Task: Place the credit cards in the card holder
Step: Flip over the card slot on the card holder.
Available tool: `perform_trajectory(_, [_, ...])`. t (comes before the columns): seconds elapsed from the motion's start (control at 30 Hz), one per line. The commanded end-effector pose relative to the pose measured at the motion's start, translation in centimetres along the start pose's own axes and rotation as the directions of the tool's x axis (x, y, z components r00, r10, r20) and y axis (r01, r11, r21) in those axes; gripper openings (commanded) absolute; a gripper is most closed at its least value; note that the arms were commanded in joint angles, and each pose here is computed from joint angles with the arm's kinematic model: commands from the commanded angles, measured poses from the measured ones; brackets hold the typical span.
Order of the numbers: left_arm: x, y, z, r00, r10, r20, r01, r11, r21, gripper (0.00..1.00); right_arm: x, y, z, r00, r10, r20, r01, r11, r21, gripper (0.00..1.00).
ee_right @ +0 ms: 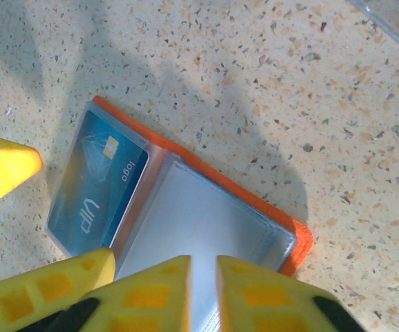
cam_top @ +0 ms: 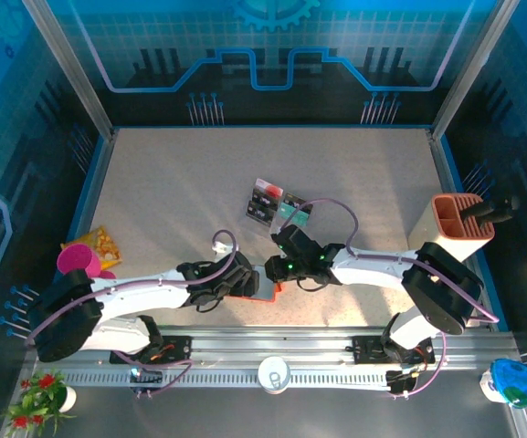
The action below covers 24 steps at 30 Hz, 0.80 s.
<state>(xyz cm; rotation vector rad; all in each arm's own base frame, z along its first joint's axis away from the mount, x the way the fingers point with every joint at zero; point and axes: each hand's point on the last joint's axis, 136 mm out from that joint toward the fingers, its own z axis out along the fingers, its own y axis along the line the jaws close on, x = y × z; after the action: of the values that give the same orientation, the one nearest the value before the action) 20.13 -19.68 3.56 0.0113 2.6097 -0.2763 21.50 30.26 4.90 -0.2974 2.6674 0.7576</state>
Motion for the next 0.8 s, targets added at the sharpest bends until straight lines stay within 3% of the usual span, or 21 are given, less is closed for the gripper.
perform_trajectory(0.0, [-0.8,-0.4,-0.7,0.999,0.031,0.014,-0.031,1.0,-0.003,0.99,0.9,-0.9,0.6,0.999,-0.015,-0.036,0.017,0.999,0.045,0.12])
perform_trajectory(0.63, [0.3,0.6,0.6,0.998,0.055,-0.016,-0.055,0.997,-0.053,0.99,1.4,-0.2,3.5,0.993,-0.023,-0.114,0.026,0.999,0.02,0.08])
perform_trajectory(0.77, [0.8,1.2,0.9,0.999,0.05,-0.019,-0.051,0.996,-0.07,0.92,1.3,-0.1,3.3,0.994,-0.024,-0.11,0.026,0.999,0.019,0.08])
